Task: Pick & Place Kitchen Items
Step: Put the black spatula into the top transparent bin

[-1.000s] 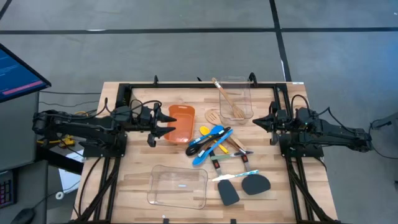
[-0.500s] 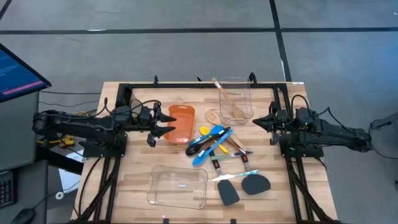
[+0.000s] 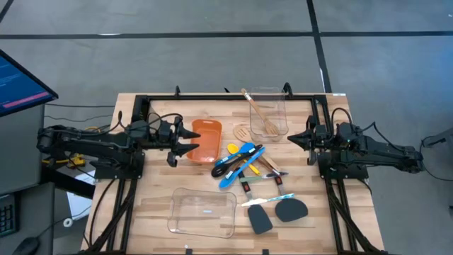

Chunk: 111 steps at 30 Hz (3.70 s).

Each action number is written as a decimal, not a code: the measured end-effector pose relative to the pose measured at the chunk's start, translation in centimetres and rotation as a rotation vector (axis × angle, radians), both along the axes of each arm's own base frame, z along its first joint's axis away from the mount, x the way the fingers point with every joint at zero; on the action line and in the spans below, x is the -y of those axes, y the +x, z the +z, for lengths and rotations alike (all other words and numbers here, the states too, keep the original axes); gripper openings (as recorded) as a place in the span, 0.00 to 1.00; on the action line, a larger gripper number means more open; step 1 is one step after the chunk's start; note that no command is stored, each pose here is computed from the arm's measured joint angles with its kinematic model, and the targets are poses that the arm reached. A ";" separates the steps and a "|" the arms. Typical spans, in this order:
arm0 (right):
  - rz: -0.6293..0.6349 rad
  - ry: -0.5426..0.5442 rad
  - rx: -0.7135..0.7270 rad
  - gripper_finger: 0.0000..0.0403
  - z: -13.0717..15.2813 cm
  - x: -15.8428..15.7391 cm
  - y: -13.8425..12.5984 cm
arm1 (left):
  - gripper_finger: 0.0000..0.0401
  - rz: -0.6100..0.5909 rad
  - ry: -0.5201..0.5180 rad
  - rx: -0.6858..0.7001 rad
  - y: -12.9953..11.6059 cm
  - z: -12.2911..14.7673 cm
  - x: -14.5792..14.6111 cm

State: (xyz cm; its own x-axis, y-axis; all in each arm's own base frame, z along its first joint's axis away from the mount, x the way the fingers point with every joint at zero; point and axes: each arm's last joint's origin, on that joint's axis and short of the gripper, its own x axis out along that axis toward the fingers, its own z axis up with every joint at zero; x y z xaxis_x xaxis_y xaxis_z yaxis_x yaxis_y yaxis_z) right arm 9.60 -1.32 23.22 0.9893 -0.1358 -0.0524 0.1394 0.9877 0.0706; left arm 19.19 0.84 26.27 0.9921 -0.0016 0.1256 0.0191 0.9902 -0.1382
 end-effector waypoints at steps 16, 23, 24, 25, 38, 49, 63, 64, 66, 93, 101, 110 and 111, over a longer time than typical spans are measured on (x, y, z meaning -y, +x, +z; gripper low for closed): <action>-0.004 0.000 0.000 0.00 0.0 0.0 0.0 | 0.42 -0.010 -0.071 0.027 0.0 0.3 0.0; -0.004 0.000 0.000 0.00 0.0 0.0 0.0 | 0.41 0.016 -0.076 0.052 0.3 0.3 -0.1; -0.004 0.000 0.000 0.00 0.0 0.0 0.0 | 0.41 0.017 -0.076 0.047 0.5 0.2 -0.1; -0.004 0.000 0.000 0.00 0.0 0.0 0.0 | 0.40 0.018 -0.077 0.038 0.7 0.2 -0.1; -0.003 0.000 -0.001 0.00 0.0 0.0 0.0 | 0.30 0.022 -0.076 -0.055 7.4 1.4 -0.5; -0.004 0.000 -0.004 0.00 0.0 0.0 0.0 | 0.23 0.061 0.058 -0.042 12.5 5.2 -1.5; -0.004 0.000 -0.003 0.00 0.0 0.0 0.0 | 0.18 0.078 0.098 -0.152 21.1 8.3 -7.5; -0.004 0.000 -0.004 0.00 0.0 0.0 0.0 | 0.17 0.068 0.095 -0.169 21.7 8.3 -7.8; -0.004 0.000 -0.003 0.00 0.0 0.0 0.0 | 0.17 0.056 0.086 -0.215 23.1 8.1 -8.1; -0.004 0.003 -0.030 0.00 -0.3 0.0 0.0 | 0.16 -0.062 -0.075 -0.870 22.6 -4.1 -3.6; -0.004 0.003 -0.030 0.00 -0.3 0.0 0.0 | 0.19 -0.037 -0.071 -0.926 21.9 -5.7 -3.5; -0.003 0.002 -0.030 0.00 -0.3 0.0 0.0 | 0.27 -0.025 -0.075 -0.882 22.2 -5.5 -2.8; -0.003 0.002 -0.030 0.00 -0.3 0.0 0.0 | 0.26 -0.029 -0.074 -0.857 22.3 -5.1 -2.8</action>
